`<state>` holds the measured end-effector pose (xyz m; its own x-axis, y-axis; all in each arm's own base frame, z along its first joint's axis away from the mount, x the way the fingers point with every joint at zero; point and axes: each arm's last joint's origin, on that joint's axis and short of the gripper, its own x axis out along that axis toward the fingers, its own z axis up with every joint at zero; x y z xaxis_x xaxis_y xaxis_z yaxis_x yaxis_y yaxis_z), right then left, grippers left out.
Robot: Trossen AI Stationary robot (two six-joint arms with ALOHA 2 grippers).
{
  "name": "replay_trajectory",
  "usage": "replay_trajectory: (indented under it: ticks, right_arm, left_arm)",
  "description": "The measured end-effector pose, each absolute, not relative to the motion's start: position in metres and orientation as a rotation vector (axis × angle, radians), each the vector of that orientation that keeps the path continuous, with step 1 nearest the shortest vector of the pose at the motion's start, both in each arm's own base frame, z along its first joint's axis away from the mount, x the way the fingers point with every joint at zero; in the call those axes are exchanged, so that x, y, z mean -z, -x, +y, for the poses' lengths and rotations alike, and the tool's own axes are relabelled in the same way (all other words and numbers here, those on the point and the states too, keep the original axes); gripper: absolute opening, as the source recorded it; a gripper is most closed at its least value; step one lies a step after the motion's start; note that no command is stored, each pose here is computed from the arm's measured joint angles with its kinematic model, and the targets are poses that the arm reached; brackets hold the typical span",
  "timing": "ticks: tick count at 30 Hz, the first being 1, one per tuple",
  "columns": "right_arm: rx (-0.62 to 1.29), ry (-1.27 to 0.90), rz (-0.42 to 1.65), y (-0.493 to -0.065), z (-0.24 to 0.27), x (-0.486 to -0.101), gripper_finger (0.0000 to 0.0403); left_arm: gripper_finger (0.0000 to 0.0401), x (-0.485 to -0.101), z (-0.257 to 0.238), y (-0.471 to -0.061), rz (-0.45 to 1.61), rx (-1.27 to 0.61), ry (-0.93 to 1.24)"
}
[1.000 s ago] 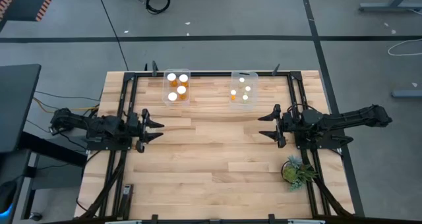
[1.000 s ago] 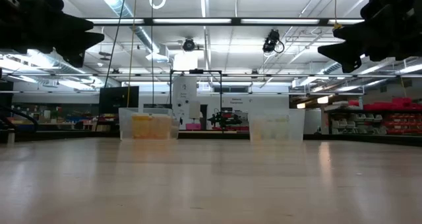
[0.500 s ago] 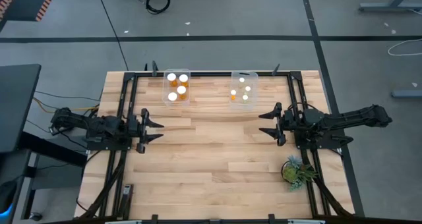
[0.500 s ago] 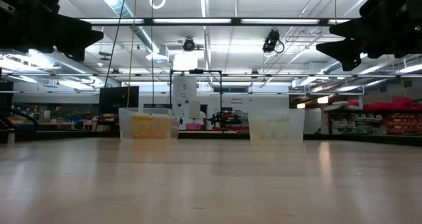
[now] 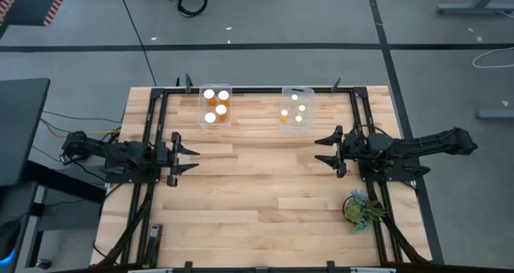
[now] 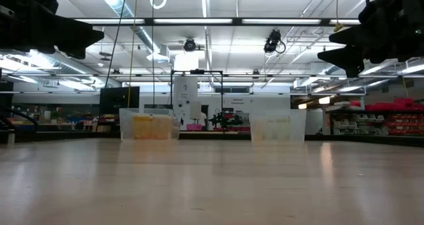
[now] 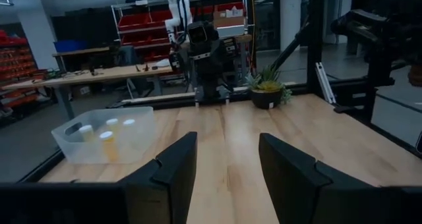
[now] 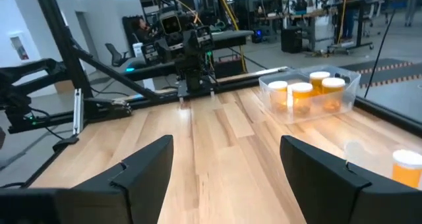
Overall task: Pick and place medicine bottles into bin by pill shape (circle, oval)
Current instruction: Return to Home Position
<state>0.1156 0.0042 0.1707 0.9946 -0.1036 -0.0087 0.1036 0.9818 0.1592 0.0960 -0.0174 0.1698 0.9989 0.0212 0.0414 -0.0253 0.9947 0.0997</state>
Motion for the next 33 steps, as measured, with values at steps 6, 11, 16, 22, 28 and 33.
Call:
replay_trajectory:
  ticks: [6, 11, 16, 22, 28, 33]
  right_arm:
    - [0.104, -0.181, 0.007, -0.1156, 0.0042, -0.17, 0.0284]
    - [0.103, -0.167, 0.007, -0.1156, 0.0042, -0.17, 0.0284]
    - [0.101, -0.166, 0.008, -0.1157, 0.0043, -0.17, 0.0284]
    - [0.101, -0.166, 0.008, -0.1156, 0.0043, -0.17, 0.0284]
    - [0.101, -0.166, 0.008, -0.1156, 0.0043, -0.17, 0.0284]
    - [0.101, -0.166, 0.008, -0.1156, 0.0043, -0.17, 0.0284]
  left_arm:
    - [0.0172, -0.1688, -0.0179, -0.0961, -0.031, -0.004, -0.087]
    - [0.0172, -0.1708, -0.0179, -0.096, -0.054, -0.003, -0.082]
    - [0.0172, -0.1733, -0.0179, -0.0959, -0.079, -0.001, -0.07]
    - [0.0172, -0.1736, -0.0179, -0.0958, -0.083, -0.001, -0.068]
    - [0.0172, -0.1743, -0.0179, -0.0958, -0.089, -0.001, -0.067]
    - [0.0172, -0.1743, -0.0179, -0.0958, -0.089, -0.001, -0.067]
